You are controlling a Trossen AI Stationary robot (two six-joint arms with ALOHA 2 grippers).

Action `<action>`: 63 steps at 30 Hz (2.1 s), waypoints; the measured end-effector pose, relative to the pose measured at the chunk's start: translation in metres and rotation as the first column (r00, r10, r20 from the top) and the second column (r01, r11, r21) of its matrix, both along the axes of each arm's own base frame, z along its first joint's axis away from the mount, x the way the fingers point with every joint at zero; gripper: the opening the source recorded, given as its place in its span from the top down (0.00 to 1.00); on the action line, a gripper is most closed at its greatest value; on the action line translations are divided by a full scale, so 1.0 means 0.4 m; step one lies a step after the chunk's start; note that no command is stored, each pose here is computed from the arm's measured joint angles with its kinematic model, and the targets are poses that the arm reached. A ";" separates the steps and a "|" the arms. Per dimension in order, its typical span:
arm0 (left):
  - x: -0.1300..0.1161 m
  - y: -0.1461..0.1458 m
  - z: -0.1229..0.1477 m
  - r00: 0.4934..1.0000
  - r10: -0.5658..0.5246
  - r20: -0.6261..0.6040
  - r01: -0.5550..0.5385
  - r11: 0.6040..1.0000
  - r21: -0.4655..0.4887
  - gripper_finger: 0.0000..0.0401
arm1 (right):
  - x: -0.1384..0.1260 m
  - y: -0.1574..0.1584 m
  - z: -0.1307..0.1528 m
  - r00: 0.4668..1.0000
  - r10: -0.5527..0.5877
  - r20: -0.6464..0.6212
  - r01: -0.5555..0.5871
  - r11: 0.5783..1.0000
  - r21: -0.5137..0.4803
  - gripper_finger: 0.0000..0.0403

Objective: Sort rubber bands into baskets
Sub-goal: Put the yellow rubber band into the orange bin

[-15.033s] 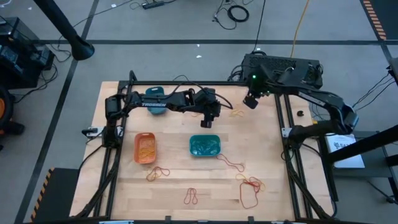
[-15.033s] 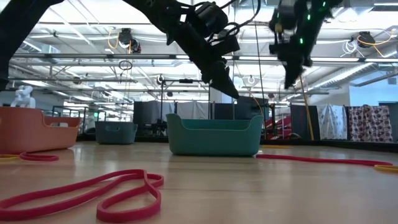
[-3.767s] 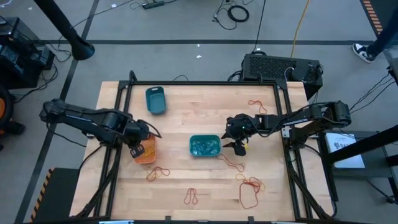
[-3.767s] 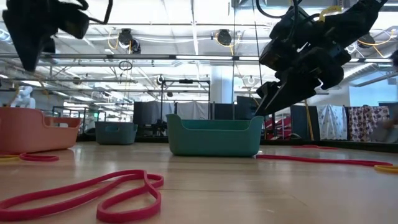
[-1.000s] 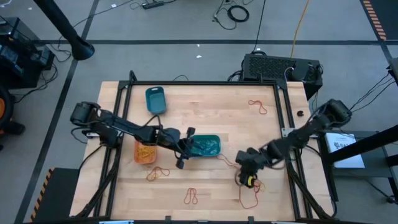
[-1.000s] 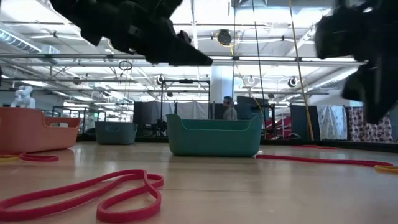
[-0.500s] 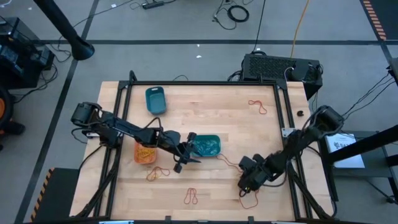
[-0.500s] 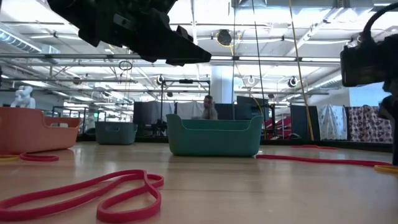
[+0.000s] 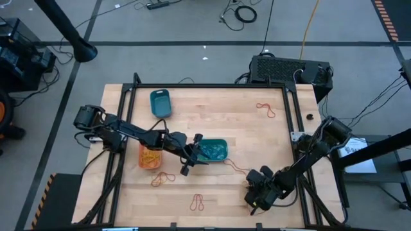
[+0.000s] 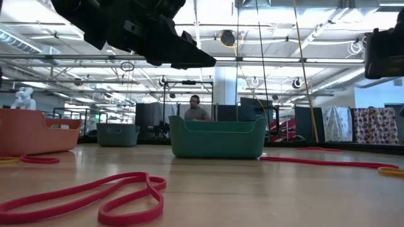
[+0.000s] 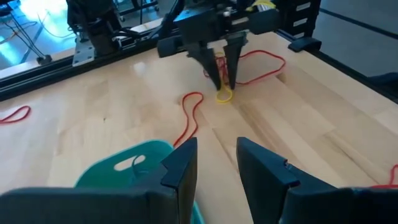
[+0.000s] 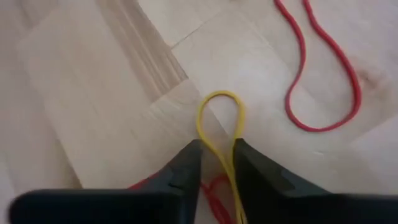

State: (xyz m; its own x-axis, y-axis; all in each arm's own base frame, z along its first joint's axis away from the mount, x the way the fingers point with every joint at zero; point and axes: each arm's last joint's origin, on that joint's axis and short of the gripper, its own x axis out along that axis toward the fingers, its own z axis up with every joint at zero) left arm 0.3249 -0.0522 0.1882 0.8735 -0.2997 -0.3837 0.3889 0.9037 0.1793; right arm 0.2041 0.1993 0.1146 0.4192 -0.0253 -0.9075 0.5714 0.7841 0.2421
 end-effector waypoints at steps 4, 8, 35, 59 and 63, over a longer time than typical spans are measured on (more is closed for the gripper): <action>0.002 0.011 0.000 1.000 0.013 0.001 -0.013 1.000 0.000 0.70 | 0.012 0.012 0.010 0.999 0.017 -0.033 -0.019 0.998 -0.063 0.92; 0.002 0.015 0.000 1.000 0.017 -0.001 -0.017 1.000 0.000 0.70 | 0.023 0.019 0.043 0.994 0.106 -0.022 -0.108 0.978 -0.176 0.98; 0.075 -0.059 -0.095 0.949 -0.145 0.279 0.180 0.978 -0.106 0.70 | 0.096 -0.001 0.295 0.856 0.353 0.378 -0.044 0.778 -0.627 1.00; 0.151 -0.071 -0.142 0.926 -0.113 0.360 0.160 0.981 -0.106 0.70 | 0.216 -0.063 0.276 0.816 0.479 0.323 -0.207 0.764 -0.611 1.00; 0.150 -0.077 -0.148 0.933 -0.127 0.336 0.171 0.980 -0.105 0.70 | 0.221 -0.071 0.276 0.818 0.483 0.314 -0.207 0.755 -0.622 1.00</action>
